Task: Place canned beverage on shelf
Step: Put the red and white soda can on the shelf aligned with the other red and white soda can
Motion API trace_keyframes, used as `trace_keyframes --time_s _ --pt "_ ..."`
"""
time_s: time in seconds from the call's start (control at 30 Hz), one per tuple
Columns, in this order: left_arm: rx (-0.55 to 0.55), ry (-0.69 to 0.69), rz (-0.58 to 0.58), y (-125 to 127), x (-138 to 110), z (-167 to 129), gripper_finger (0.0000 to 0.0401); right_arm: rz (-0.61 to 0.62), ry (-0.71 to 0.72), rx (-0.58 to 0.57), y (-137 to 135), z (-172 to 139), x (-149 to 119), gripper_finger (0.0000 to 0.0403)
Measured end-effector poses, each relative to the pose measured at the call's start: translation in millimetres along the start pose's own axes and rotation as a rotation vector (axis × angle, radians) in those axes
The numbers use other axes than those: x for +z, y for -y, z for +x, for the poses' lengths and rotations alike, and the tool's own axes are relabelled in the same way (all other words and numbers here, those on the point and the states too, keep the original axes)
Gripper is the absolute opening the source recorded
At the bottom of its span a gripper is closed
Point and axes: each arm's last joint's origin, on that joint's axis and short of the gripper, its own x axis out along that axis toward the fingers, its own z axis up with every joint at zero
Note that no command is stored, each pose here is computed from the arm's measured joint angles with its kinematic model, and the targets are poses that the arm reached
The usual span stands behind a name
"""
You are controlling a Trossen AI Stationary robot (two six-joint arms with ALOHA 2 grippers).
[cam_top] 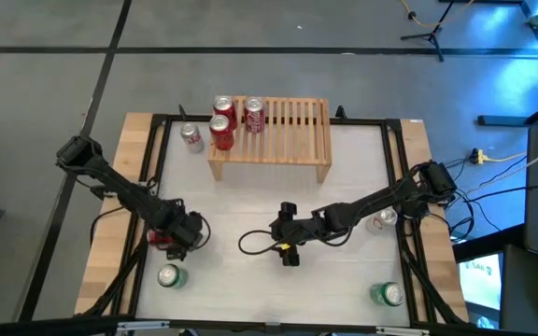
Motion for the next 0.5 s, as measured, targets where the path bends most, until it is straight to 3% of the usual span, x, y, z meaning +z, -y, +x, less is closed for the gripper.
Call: trace_keyframes --time_s 0.33,0.5 --pt "0.061 -0.067 -0.048 -6.2 -7.4 -0.3 0.0385 0.000 0.001 0.000 0.0 0.0 0.1 0.0326" --pt "0.087 -0.103 -0.066 -13.5 -14.9 17.2 0.0385 0.000 0.002 0.000 0.0 0.0 0.2 0.0326"
